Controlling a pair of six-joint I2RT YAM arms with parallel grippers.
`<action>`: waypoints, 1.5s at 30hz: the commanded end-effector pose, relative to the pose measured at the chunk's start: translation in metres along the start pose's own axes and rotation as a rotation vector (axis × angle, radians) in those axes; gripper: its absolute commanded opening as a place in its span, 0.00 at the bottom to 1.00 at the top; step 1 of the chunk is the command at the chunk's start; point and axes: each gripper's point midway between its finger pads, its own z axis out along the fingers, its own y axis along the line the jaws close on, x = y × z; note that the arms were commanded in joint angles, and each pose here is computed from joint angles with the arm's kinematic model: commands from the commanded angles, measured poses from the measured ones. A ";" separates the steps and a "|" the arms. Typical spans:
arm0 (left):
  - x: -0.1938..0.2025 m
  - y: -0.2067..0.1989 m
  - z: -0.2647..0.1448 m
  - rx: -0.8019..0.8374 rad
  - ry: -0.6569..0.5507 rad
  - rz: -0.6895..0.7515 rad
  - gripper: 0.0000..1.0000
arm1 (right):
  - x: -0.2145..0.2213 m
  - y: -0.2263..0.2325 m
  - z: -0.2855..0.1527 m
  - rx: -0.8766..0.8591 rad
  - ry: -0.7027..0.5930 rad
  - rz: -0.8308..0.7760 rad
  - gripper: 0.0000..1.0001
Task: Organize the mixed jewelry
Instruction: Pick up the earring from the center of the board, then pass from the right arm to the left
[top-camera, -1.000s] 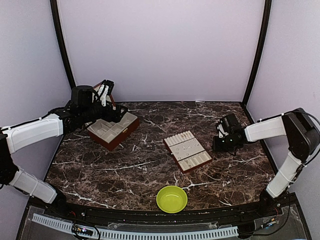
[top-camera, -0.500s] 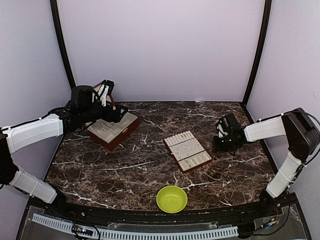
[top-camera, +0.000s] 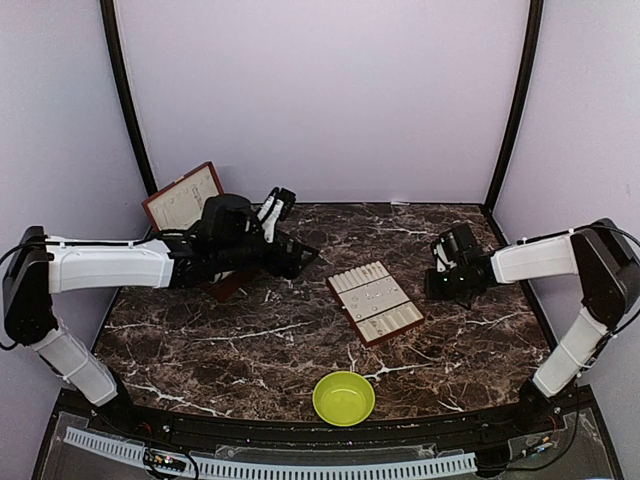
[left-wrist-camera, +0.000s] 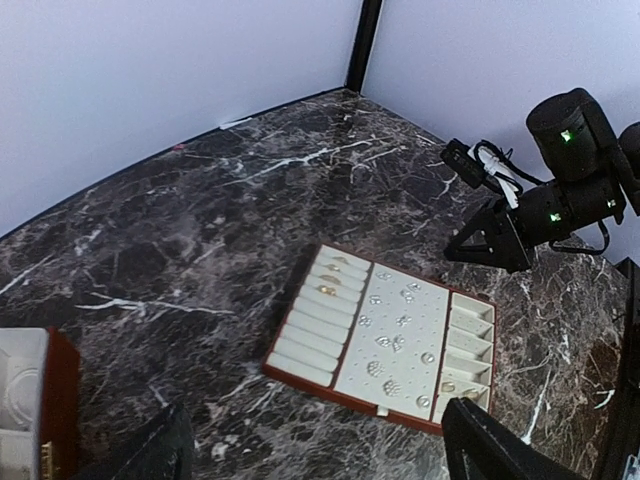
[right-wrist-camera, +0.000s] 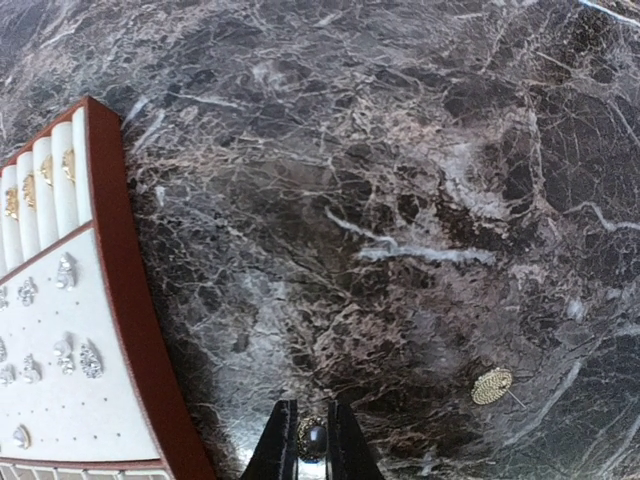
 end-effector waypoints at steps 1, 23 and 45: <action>-0.032 -0.033 0.023 0.088 -0.112 -0.097 0.88 | -0.022 0.020 -0.019 -0.073 -0.079 -0.005 0.00; 0.041 -0.117 0.107 0.299 0.138 -0.311 0.83 | -0.038 0.152 -0.085 -0.405 -0.187 -0.107 0.01; 0.049 -0.126 0.115 0.336 0.165 -0.333 0.44 | -0.035 0.173 -0.101 -0.450 -0.192 -0.151 0.01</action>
